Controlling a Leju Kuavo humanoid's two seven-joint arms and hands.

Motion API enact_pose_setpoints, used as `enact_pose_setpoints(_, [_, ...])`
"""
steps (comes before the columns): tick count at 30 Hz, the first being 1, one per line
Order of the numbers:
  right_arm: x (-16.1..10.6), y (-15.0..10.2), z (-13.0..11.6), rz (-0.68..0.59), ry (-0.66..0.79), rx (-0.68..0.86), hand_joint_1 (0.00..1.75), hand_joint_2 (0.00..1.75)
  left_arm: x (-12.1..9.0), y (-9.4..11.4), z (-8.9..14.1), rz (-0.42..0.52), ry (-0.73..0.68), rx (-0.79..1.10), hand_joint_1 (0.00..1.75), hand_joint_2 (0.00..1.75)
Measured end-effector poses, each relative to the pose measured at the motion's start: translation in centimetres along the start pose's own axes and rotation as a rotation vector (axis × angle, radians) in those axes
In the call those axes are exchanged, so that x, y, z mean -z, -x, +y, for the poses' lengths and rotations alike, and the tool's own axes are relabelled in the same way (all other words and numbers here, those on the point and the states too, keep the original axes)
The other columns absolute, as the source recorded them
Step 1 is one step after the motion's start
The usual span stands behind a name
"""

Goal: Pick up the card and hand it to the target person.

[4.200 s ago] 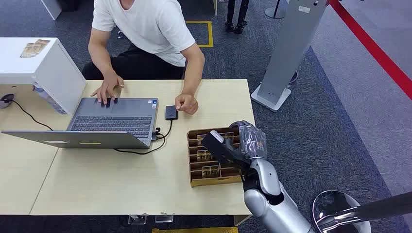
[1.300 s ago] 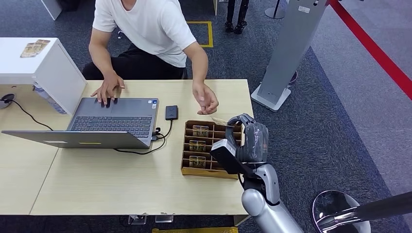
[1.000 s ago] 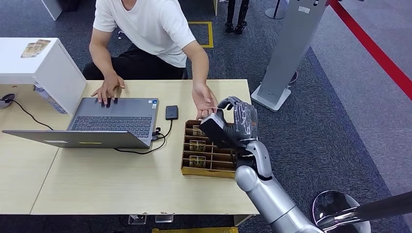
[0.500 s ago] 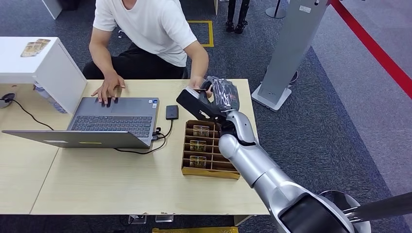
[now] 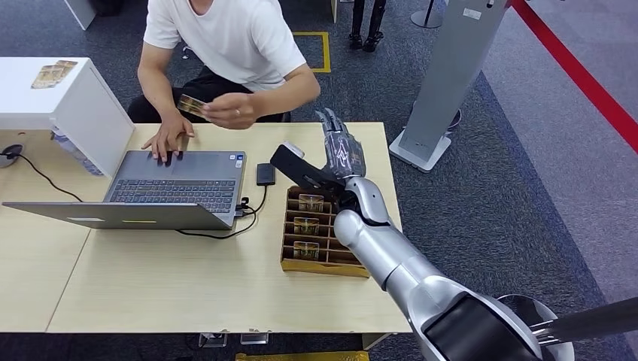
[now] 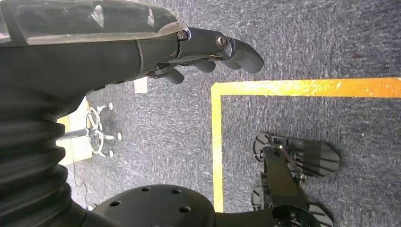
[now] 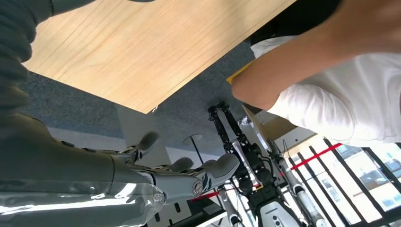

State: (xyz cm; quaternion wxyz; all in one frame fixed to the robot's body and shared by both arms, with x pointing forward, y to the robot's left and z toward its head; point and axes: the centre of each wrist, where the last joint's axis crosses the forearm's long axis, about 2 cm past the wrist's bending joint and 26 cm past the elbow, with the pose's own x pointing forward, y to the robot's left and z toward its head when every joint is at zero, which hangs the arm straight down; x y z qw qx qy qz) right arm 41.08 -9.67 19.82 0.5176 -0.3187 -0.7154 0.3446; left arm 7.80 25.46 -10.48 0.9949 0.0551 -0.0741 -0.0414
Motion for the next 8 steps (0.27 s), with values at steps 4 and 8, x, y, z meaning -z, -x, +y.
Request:
enact_pose_setpoints(4, [0.11,0.07,-0.05,-0.003,0.012,0.011,0.00,1.75,0.00,0.07,0.01,0.003,-0.008,-0.007,0.00,1.75])
enact_pose_setpoints(8, [0.32,0.00,-0.25,-0.013,0.023,0.008,0.00,1.75,0.00,0.18,0.00,0.006,-0.009,-0.008,0.00,1.75])
